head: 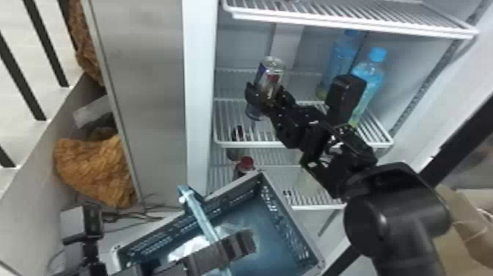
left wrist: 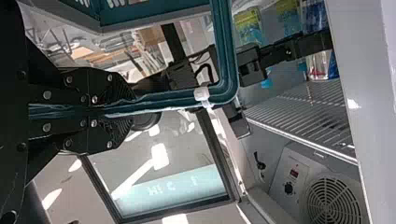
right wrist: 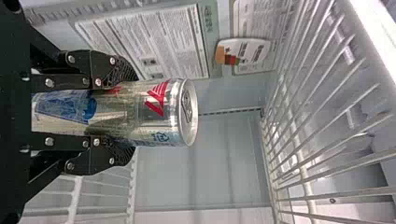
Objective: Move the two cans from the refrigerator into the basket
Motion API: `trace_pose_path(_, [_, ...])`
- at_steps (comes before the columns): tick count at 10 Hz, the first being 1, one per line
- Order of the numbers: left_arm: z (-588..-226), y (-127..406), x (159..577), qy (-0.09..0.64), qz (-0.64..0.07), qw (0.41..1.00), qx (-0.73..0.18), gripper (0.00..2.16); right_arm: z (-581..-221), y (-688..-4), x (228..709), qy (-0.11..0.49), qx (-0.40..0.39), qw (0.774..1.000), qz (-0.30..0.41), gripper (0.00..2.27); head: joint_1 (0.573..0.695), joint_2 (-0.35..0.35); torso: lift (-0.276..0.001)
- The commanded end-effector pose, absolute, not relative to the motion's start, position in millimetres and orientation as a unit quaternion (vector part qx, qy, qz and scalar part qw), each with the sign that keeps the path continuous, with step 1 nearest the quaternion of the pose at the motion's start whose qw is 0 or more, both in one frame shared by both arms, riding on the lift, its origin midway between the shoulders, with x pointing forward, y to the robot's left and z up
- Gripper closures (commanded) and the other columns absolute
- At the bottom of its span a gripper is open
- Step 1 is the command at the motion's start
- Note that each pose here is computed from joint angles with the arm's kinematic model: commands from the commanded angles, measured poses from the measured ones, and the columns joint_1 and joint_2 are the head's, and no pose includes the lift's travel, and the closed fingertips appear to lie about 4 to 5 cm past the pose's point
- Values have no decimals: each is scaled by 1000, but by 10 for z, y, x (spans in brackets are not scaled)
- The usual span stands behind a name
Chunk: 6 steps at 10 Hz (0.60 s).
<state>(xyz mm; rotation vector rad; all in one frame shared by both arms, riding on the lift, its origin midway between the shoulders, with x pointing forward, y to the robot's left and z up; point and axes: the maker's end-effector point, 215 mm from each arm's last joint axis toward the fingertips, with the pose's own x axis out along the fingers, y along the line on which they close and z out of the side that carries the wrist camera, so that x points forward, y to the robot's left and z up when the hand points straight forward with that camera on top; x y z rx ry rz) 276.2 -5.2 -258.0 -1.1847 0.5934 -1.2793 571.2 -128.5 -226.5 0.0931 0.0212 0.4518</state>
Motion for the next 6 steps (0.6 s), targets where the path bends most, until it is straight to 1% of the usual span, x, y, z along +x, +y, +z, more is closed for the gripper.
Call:
trace_pose_path(1, [-2577, -52, 2765, 256, -553, 605, -512, 1202, -2183, -1252, 5496, 11, 49, 971, 233, 1271, 695, -177, -35])
trace_pose_path(6, [-2592, -41, 2773, 257, -551, 606, -512, 1202, -2038, -1184, 4862, 26, 55, 965, 257, 1271, 695, -182, -35])
